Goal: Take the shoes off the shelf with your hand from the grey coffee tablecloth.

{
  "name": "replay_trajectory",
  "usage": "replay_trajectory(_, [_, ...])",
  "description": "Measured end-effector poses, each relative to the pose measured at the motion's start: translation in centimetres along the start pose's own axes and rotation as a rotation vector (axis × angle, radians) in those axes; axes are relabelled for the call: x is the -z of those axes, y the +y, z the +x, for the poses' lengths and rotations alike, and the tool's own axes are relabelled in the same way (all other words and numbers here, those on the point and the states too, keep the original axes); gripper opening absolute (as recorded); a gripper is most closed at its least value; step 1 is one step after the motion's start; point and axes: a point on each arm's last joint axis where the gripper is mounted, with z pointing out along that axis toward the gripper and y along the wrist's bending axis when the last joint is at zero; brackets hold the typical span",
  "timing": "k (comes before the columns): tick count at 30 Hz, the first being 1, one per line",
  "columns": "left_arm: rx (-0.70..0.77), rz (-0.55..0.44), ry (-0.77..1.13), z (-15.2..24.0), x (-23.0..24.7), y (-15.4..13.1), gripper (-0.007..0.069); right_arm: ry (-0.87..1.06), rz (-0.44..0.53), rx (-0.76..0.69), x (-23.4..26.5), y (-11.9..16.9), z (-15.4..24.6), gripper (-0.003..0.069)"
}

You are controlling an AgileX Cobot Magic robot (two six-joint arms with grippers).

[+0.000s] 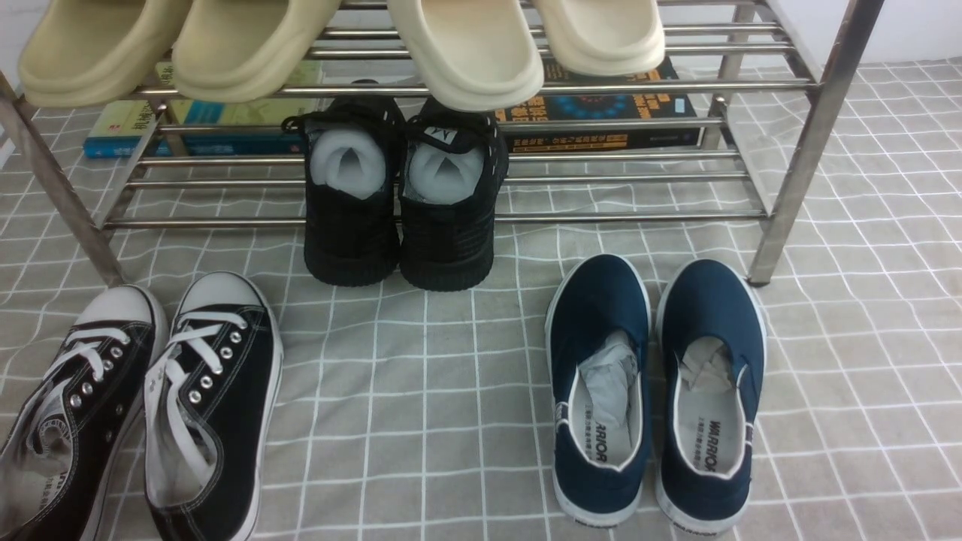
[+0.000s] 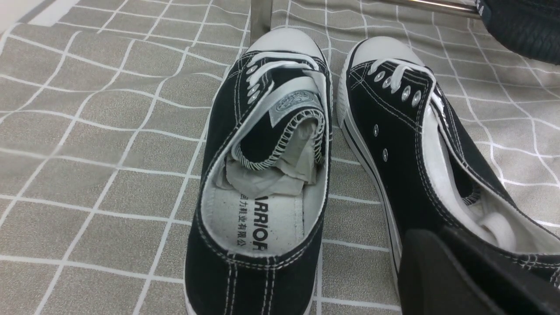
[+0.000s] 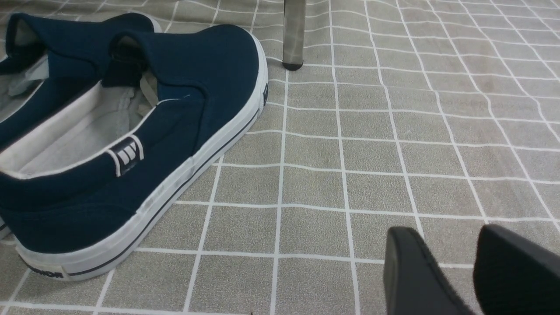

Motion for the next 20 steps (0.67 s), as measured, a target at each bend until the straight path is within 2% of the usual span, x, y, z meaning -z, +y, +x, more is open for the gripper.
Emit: replay_trajectory(20, [0.0,0.0,0.001,0.01,0.0,0.0,0.0076,0.0,0.0,0.0,0.0,0.0,0.0,0.0239])
